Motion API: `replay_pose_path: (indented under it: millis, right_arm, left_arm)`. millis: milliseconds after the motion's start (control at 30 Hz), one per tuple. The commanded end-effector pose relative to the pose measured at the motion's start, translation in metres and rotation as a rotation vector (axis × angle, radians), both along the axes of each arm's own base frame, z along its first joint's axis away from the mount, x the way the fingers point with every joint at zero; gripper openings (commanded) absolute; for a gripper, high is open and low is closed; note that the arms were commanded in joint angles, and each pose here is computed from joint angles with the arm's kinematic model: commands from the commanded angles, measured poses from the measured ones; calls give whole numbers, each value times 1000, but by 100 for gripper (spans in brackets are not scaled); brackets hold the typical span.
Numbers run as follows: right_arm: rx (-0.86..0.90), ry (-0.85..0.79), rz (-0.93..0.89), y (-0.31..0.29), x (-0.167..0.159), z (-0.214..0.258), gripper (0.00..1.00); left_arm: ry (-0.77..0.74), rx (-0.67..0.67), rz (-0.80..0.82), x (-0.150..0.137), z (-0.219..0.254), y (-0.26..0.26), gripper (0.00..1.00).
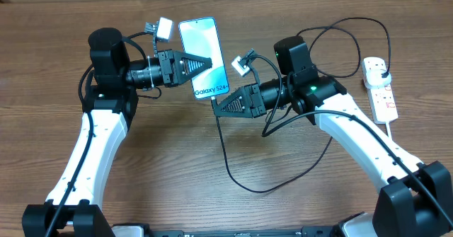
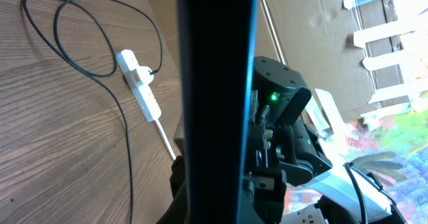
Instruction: Plug charger to phone and switch on socket
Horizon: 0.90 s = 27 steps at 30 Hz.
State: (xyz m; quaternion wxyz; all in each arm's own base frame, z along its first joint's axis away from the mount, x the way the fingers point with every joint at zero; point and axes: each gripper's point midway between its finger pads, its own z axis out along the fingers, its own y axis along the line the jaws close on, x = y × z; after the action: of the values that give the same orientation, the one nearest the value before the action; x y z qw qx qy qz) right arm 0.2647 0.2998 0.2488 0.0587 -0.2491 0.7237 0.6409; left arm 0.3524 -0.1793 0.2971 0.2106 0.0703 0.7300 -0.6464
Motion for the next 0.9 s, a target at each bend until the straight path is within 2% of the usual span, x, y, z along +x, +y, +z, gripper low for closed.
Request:
replay_pose_path:
  millis: [0, 867]
  right_arm:
    - [-9, -12, -41, -7, 11, 0, 4]
    - [0, -49, -53, -5, 16, 3, 4]
  left_arm:
    - [-48, -5, -38, -8, 9, -3, 4]
    - [-44, -5, -41, -9, 9, -4, 4]
